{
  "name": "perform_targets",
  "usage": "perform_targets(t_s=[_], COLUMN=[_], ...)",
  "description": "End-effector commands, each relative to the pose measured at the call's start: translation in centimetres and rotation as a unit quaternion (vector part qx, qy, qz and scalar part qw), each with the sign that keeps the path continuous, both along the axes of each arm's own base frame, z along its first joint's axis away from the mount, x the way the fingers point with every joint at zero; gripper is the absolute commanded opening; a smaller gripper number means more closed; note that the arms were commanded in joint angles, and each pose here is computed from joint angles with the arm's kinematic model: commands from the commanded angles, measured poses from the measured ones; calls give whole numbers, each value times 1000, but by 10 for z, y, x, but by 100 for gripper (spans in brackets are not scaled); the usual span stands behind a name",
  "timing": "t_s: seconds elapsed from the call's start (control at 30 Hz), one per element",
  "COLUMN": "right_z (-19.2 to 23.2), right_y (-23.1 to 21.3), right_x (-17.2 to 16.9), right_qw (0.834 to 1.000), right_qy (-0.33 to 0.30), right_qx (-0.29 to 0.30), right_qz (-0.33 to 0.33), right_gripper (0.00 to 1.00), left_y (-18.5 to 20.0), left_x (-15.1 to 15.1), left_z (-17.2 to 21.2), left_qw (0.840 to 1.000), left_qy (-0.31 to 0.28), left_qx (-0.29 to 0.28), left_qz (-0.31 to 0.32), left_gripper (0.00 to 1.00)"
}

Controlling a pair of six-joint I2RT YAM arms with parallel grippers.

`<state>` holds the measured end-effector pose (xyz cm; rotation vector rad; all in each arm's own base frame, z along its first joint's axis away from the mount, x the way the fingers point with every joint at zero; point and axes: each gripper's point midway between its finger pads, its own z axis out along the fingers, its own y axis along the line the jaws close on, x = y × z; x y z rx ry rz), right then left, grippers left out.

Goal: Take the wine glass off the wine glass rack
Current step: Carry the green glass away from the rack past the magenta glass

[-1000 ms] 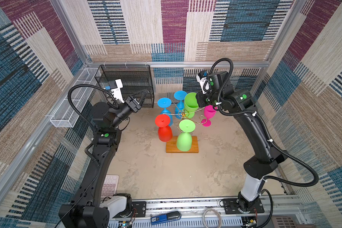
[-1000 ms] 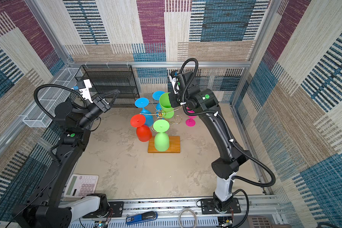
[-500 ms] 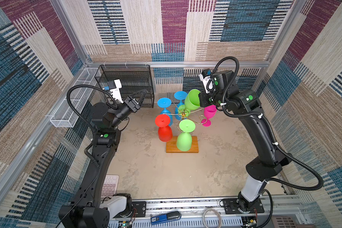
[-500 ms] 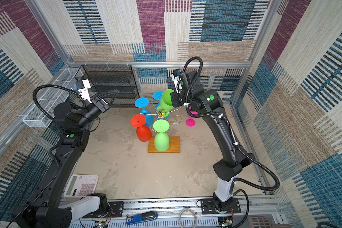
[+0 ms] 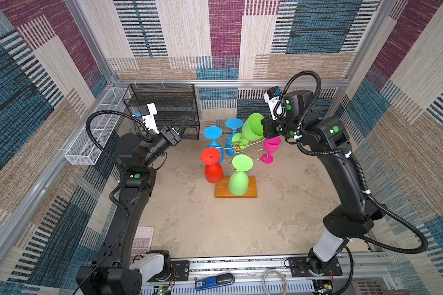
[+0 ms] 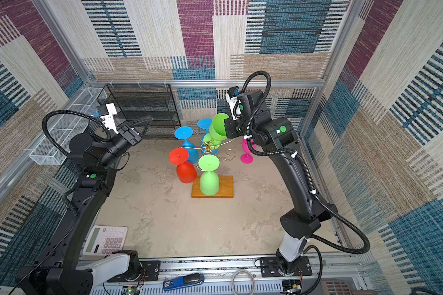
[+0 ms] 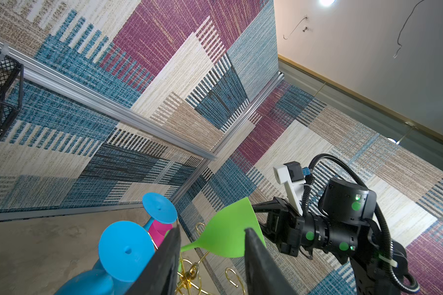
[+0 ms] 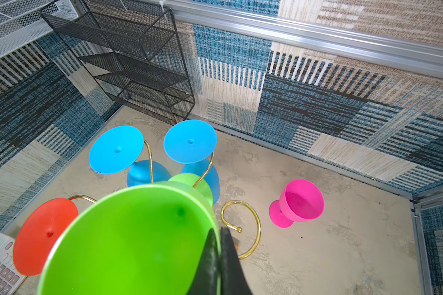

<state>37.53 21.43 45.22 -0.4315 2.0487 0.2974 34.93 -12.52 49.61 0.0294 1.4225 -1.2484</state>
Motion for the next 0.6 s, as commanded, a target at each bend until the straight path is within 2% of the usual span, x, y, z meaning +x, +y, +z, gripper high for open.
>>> perform_targets(t_s=[0.0, 0.2, 0.57], right_z=[10, 17, 5], right_y=[-6, -14, -17], right_x=[-1, -11, -2], right_qw=[1000, 999, 999], right_qy=[-19, -28, -25], right_qx=[3, 7, -12], right_qz=[-12, -16, -34], right_gripper=[0, 0, 0], left_y=[0, 2, 6], left_x=[-3, -3, -5], left_z=[7, 7, 7], left_qw=[1000, 1000, 1000], left_qy=[-19, -19, -19], left_qx=[-4, -2, -1], left_qz=[-3, 0, 6], left_gripper=[43, 43, 44])
